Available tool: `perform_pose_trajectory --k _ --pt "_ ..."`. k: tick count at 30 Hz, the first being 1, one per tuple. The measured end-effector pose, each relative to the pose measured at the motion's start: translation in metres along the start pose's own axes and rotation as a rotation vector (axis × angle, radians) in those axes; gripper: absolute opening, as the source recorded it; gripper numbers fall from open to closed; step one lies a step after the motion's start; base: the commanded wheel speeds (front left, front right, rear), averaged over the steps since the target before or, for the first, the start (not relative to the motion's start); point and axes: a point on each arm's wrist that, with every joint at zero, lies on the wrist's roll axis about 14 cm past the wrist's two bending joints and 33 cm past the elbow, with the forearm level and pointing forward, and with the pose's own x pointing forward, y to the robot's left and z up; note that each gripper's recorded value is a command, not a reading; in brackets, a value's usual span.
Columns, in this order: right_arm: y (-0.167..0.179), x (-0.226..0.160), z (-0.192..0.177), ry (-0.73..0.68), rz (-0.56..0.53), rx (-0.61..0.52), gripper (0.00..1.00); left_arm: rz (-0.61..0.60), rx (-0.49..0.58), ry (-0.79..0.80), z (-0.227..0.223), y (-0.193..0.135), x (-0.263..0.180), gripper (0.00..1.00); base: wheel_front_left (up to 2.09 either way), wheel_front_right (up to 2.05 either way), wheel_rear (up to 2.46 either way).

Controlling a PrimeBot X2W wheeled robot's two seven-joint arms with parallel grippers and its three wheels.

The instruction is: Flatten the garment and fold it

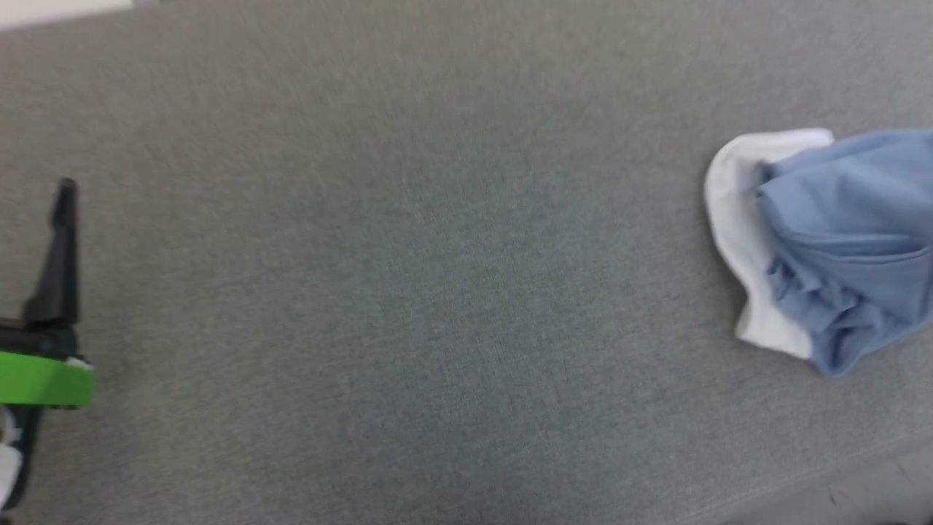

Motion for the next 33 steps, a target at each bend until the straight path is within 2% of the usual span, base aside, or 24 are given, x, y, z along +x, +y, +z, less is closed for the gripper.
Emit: perform_pose_trajectory --k 7,8,9,14,19,22,28,33 --pt "-0.016 0.028 0.004 -0.001 -0.137 0.039 0.0 0.002 0.012 0.099 -0.043 0.019 0.007 1.0 0.0 0.0 0.0" --pt "-0.016 0.031 0.003 0.0 -0.152 0.031 0.3 0.001 0.014 0.114 -0.049 0.021 0.008 1.0 0.0 0.0 0.0" --pt "-0.015 0.034 0.002 0.007 -0.162 0.025 1.0 -0.002 0.013 0.122 -0.053 0.021 0.008 1.0 0.0 0.0 0.0" --pt "-0.021 0.039 -0.001 -0.006 -0.21 0.027 1.0 -0.018 -0.008 0.17 -0.079 0.018 0.012 1.0 0.0 0.0 0.0" --pt "-0.036 0.028 0.016 -0.079 -0.241 0.031 1.0 -0.03 -0.03 0.174 -0.084 0.01 0.017 1.0 0.0 0.0 0.0" --pt "-0.032 0.017 0.043 -0.194 -0.205 0.041 1.0 -0.02 -0.037 0.164 -0.08 0.009 0.016 1.0 0.0 0.0 0.0" --pt "0.002 -0.031 0.128 -0.561 -0.038 0.055 1.0 0.026 -0.059 0.121 -0.062 0.006 0.009 1.0 0.0 0.0 0.0" --pt "0.025 -0.075 0.165 -0.79 0.098 0.081 1.0 0.057 -0.085 0.075 -0.043 -0.002 0.0 1.0 0.0 0.0 0.0"
